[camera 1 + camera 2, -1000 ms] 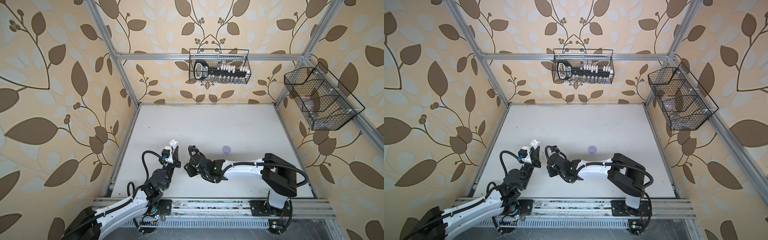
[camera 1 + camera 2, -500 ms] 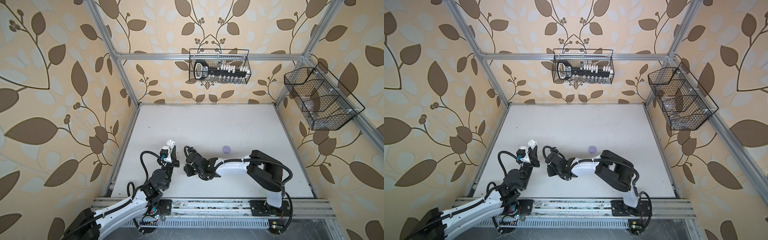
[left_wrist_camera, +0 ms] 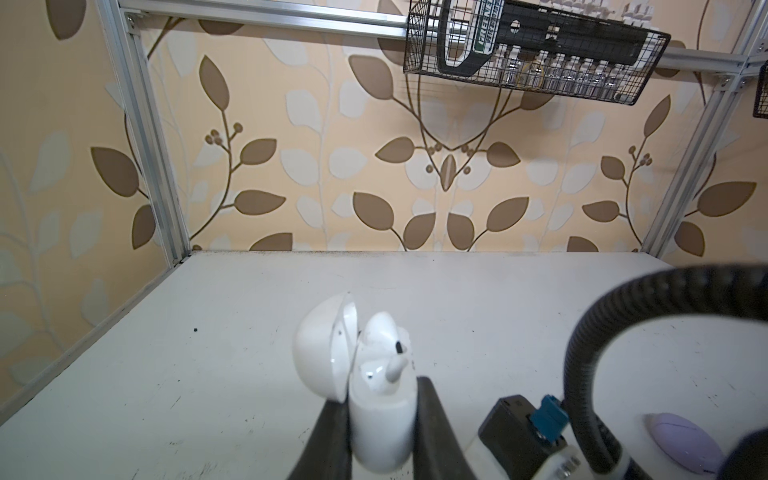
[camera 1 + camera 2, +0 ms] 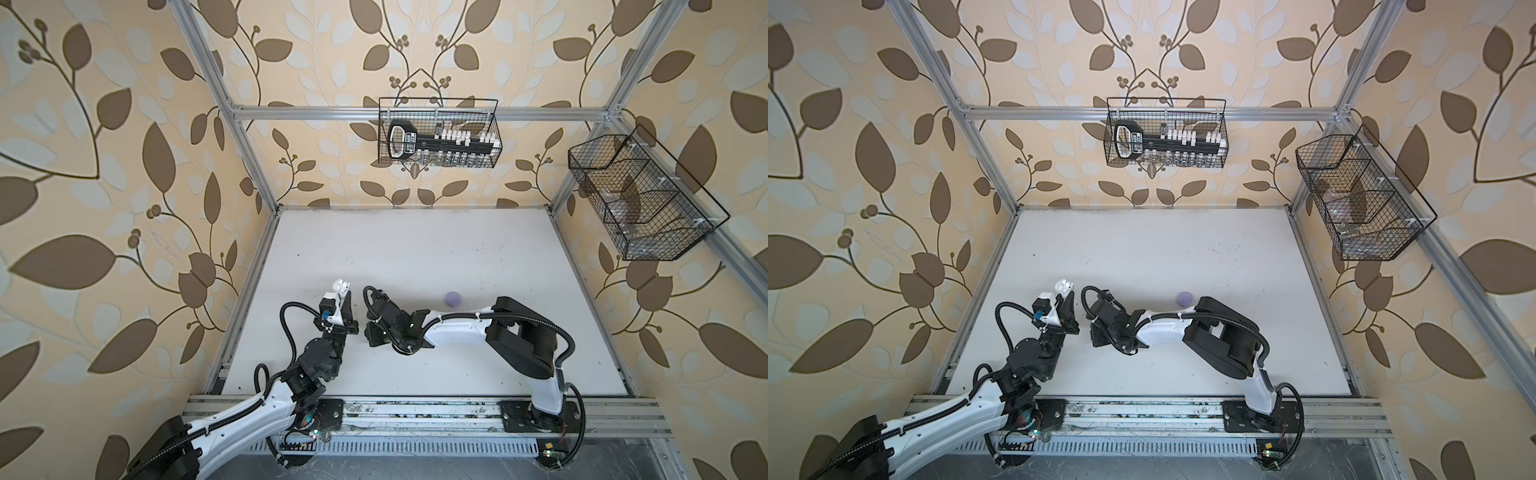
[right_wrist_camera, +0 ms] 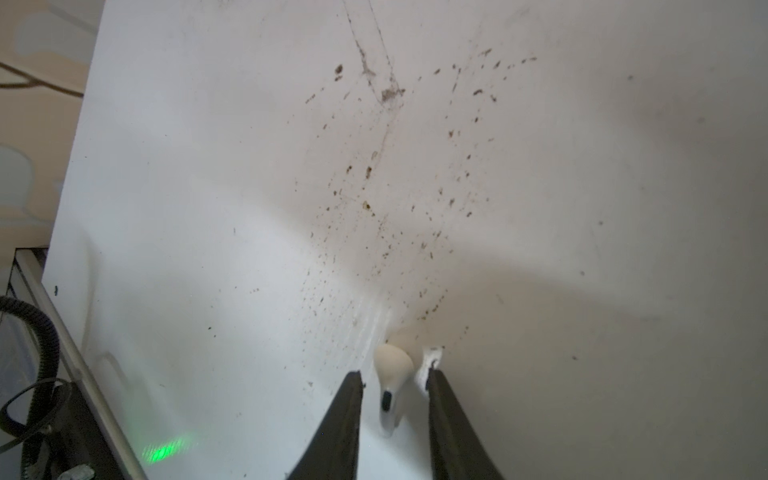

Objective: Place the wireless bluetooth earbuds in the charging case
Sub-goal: 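Move the right gripper over the second white stem earbud and lower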

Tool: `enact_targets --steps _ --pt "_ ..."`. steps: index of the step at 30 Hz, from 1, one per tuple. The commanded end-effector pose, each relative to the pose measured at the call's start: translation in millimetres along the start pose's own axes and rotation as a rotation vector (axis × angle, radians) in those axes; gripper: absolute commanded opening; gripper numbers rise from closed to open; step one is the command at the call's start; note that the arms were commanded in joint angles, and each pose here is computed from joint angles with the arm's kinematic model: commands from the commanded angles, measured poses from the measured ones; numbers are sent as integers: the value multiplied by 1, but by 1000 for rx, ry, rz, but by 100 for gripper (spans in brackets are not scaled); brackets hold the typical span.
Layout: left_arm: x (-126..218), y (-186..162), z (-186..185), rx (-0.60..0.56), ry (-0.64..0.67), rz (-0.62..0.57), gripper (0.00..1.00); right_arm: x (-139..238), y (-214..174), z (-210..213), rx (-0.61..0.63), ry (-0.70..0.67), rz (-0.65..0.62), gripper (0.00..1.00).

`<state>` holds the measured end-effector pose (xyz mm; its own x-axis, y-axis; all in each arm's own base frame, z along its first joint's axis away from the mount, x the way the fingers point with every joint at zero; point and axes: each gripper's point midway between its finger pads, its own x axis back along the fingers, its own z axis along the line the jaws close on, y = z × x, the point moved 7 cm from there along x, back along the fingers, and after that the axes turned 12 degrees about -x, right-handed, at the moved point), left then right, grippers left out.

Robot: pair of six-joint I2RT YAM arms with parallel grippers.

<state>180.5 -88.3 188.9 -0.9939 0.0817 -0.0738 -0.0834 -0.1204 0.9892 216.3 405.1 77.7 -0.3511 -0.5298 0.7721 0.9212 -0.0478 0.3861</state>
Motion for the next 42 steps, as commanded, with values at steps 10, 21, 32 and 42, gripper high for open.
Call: enact_targets --steps 10,21,32,42 --pt "3 -9 6 19 38 6 0 -12 -1 3 44 -50 27 28" --pt "3 -9 7 21 44 6 0 -16 -10 -5 129 -169 34 27" --pt "3 -9 7 23 48 5 0 -20 -14 -8 161 -198 41 23" --pt "3 -10 5 16 28 9 0 -13 -11 -12 174 -226 7 13"
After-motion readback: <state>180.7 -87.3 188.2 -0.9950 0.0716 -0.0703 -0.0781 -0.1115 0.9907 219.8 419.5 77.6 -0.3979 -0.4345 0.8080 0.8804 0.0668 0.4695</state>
